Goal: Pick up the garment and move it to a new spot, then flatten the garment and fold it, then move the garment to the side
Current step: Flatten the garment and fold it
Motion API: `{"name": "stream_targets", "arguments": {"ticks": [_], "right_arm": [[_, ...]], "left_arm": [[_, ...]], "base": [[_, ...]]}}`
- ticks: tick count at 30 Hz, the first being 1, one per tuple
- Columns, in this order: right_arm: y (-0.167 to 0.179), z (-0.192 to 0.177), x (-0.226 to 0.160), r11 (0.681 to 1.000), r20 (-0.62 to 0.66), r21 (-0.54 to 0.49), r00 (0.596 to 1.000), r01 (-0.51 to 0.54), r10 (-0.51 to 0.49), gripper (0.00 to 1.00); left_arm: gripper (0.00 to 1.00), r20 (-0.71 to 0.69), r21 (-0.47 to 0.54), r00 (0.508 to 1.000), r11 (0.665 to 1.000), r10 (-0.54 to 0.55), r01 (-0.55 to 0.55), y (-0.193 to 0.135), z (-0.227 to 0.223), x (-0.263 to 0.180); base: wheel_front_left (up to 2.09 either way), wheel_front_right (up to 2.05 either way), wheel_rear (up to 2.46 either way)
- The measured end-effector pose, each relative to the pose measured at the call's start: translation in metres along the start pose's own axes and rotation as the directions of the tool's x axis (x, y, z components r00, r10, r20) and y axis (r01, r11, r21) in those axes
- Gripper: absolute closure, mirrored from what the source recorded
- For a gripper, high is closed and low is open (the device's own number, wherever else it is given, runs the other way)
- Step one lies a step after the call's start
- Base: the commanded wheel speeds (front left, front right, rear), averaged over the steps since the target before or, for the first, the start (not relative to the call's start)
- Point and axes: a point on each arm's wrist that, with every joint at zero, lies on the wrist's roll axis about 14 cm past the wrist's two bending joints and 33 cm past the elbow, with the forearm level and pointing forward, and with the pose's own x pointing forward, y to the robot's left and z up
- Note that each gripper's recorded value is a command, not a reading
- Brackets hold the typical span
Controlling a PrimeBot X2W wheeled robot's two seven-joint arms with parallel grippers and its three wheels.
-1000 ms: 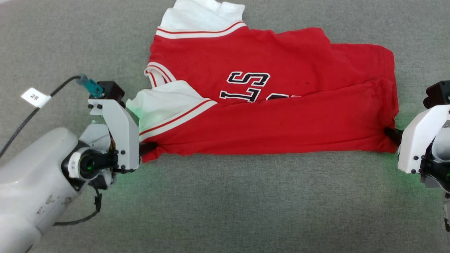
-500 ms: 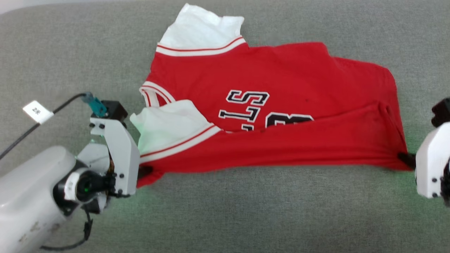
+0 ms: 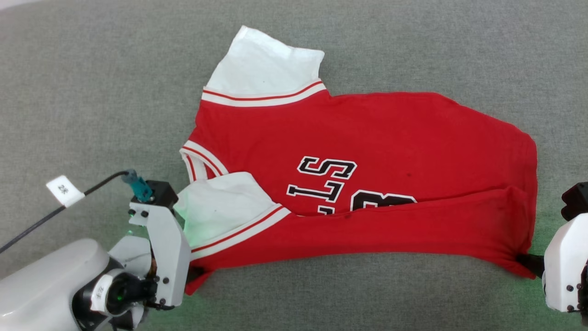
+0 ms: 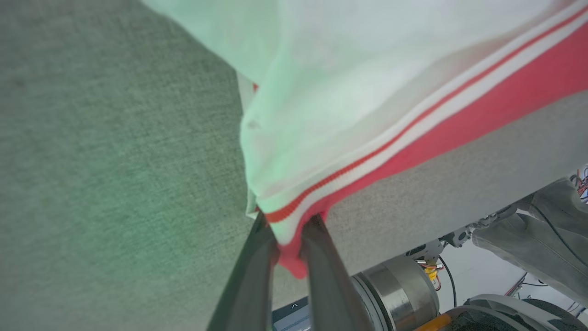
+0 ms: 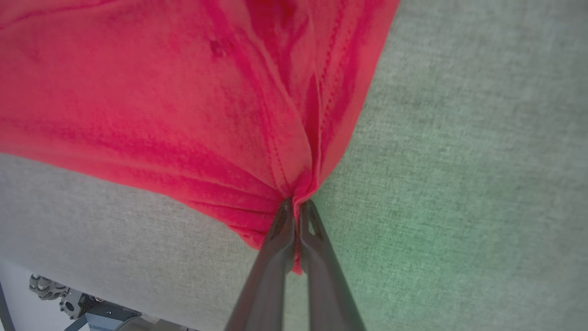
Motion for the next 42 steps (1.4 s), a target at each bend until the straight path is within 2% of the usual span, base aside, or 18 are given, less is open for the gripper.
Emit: {"name": "stream_targets", "arguments": {"ticks": [10,11,12,13,14,18,23,29,34,36,39,42], "right_arm": [[0.003,-0.010,0.007,1.000,-0.022,0.022,1.000,-0.011,0.012,1.00],[0.002,-0.009,0.008,1.000,-0.015,0.021,1.000,-0.007,0.008,1.00],[0.002,-0.009,0.008,1.000,-0.012,0.022,1.000,-0.007,0.007,0.76],[0.002,-0.009,0.008,1.000,-0.008,0.020,1.000,-0.006,0.007,0.57],[0.002,-0.008,0.007,1.000,-0.002,0.018,1.000,-0.006,0.006,0.00],[0.004,0.000,0.003,1.000,0.030,0.015,0.999,-0.011,0.011,0.00],[0.004,0.012,-0.010,1.000,0.087,0.021,0.996,-0.016,0.015,0.00],[0.006,0.051,-0.035,1.000,0.280,0.012,0.960,-0.008,0.005,0.00],[0.006,0.089,-0.054,1.000,0.485,0.020,0.874,0.003,-0.012,0.00],[0.009,0.100,-0.059,1.000,0.545,0.010,0.838,0.008,-0.013,0.00],[0.008,0.123,-0.072,1.000,0.663,0.006,0.748,0.027,-0.024,0.00],[0.006,0.145,-0.088,0.998,0.766,-0.009,0.641,0.065,-0.035,0.00]], "left_arm": [[1.00,-0.021,-0.021,1.000,1.000,-0.005,0.004,0.002,-0.003,0.013],[0.93,-0.018,-0.023,1.000,1.000,-0.004,0.004,0.002,-0.003,0.013],[0.68,-0.015,-0.022,1.000,1.000,-0.005,0.005,0.002,-0.002,0.013],[0.37,-0.007,-0.021,1.000,1.000,-0.004,0.004,0.003,-0.001,0.012],[0.00,-0.003,-0.018,1.000,1.000,-0.004,0.003,0.002,0.000,0.012],[0.00,0.018,0.003,1.000,1.000,-0.022,0.022,-0.006,0.005,0.005],[0.00,0.060,0.022,0.998,0.999,0.034,-0.035,0.006,0.021,-0.017],[0.00,0.168,0.069,0.984,0.995,0.062,-0.074,0.004,0.068,-0.049],[0.00,0.211,0.072,0.975,0.994,0.069,-0.086,0.003,0.101,-0.057],[0.00,0.222,0.104,0.972,0.989,0.076,-0.101,0.003,0.111,-0.057],[0.00,0.297,0.170,0.953,0.979,0.058,-0.113,-0.005,0.141,-0.059],[0.00,0.384,0.211,0.923,0.970,0.035,-0.124,-0.011,0.174,-0.060]], "base": [[0.00,0.00,0.00],[0.00,0.00,0.00],[0.00,0.00,0.00],[0.00,0.00,0.00],[0.00,0.00,0.00],[0.00,0.00,0.00],[0.00,0.00,0.00],[0.00,0.00,0.00],[0.00,0.00,0.00],[0.00,0.00,0.00],[0.00,0.00,0.00],[0.00,0.00,0.00]]}}
